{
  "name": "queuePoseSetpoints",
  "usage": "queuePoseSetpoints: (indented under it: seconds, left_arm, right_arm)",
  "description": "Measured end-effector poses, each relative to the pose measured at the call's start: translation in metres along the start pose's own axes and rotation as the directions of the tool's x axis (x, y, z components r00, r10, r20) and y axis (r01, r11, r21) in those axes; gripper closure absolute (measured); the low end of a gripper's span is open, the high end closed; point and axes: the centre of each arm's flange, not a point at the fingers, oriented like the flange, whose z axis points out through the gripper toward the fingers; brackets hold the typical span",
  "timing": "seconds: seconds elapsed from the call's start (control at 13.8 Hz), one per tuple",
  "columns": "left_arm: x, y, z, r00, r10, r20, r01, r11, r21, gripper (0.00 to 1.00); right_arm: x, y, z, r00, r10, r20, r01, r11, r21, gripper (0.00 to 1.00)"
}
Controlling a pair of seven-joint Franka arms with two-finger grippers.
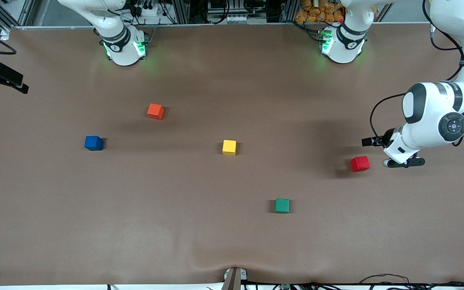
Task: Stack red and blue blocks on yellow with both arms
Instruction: 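Lower the left gripper around the red cube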
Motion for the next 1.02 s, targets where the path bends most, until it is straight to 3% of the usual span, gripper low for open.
queuePoseSetpoints:
  seconds: [0.44, 1.02]
  left_arm:
    - [0.007, 0.003, 0.009, 0.999, -0.035, -0.037, 0.035, 0.999, -0.014, 0.0]
    - [0.026, 0.01, 0.06, 0.994, -0.079, -0.076, 0.076, 0.996, -0.042, 0.0]
  right_arm:
    - [0.002, 0.001, 0.001, 1.0, 0.002, 0.0, -0.002, 1.0, 0.0, 0.0]
    - [0.019, 0.006, 0.021, 1.0, 0.009, 0.029, -0.009, 1.0, 0.003, 0.0]
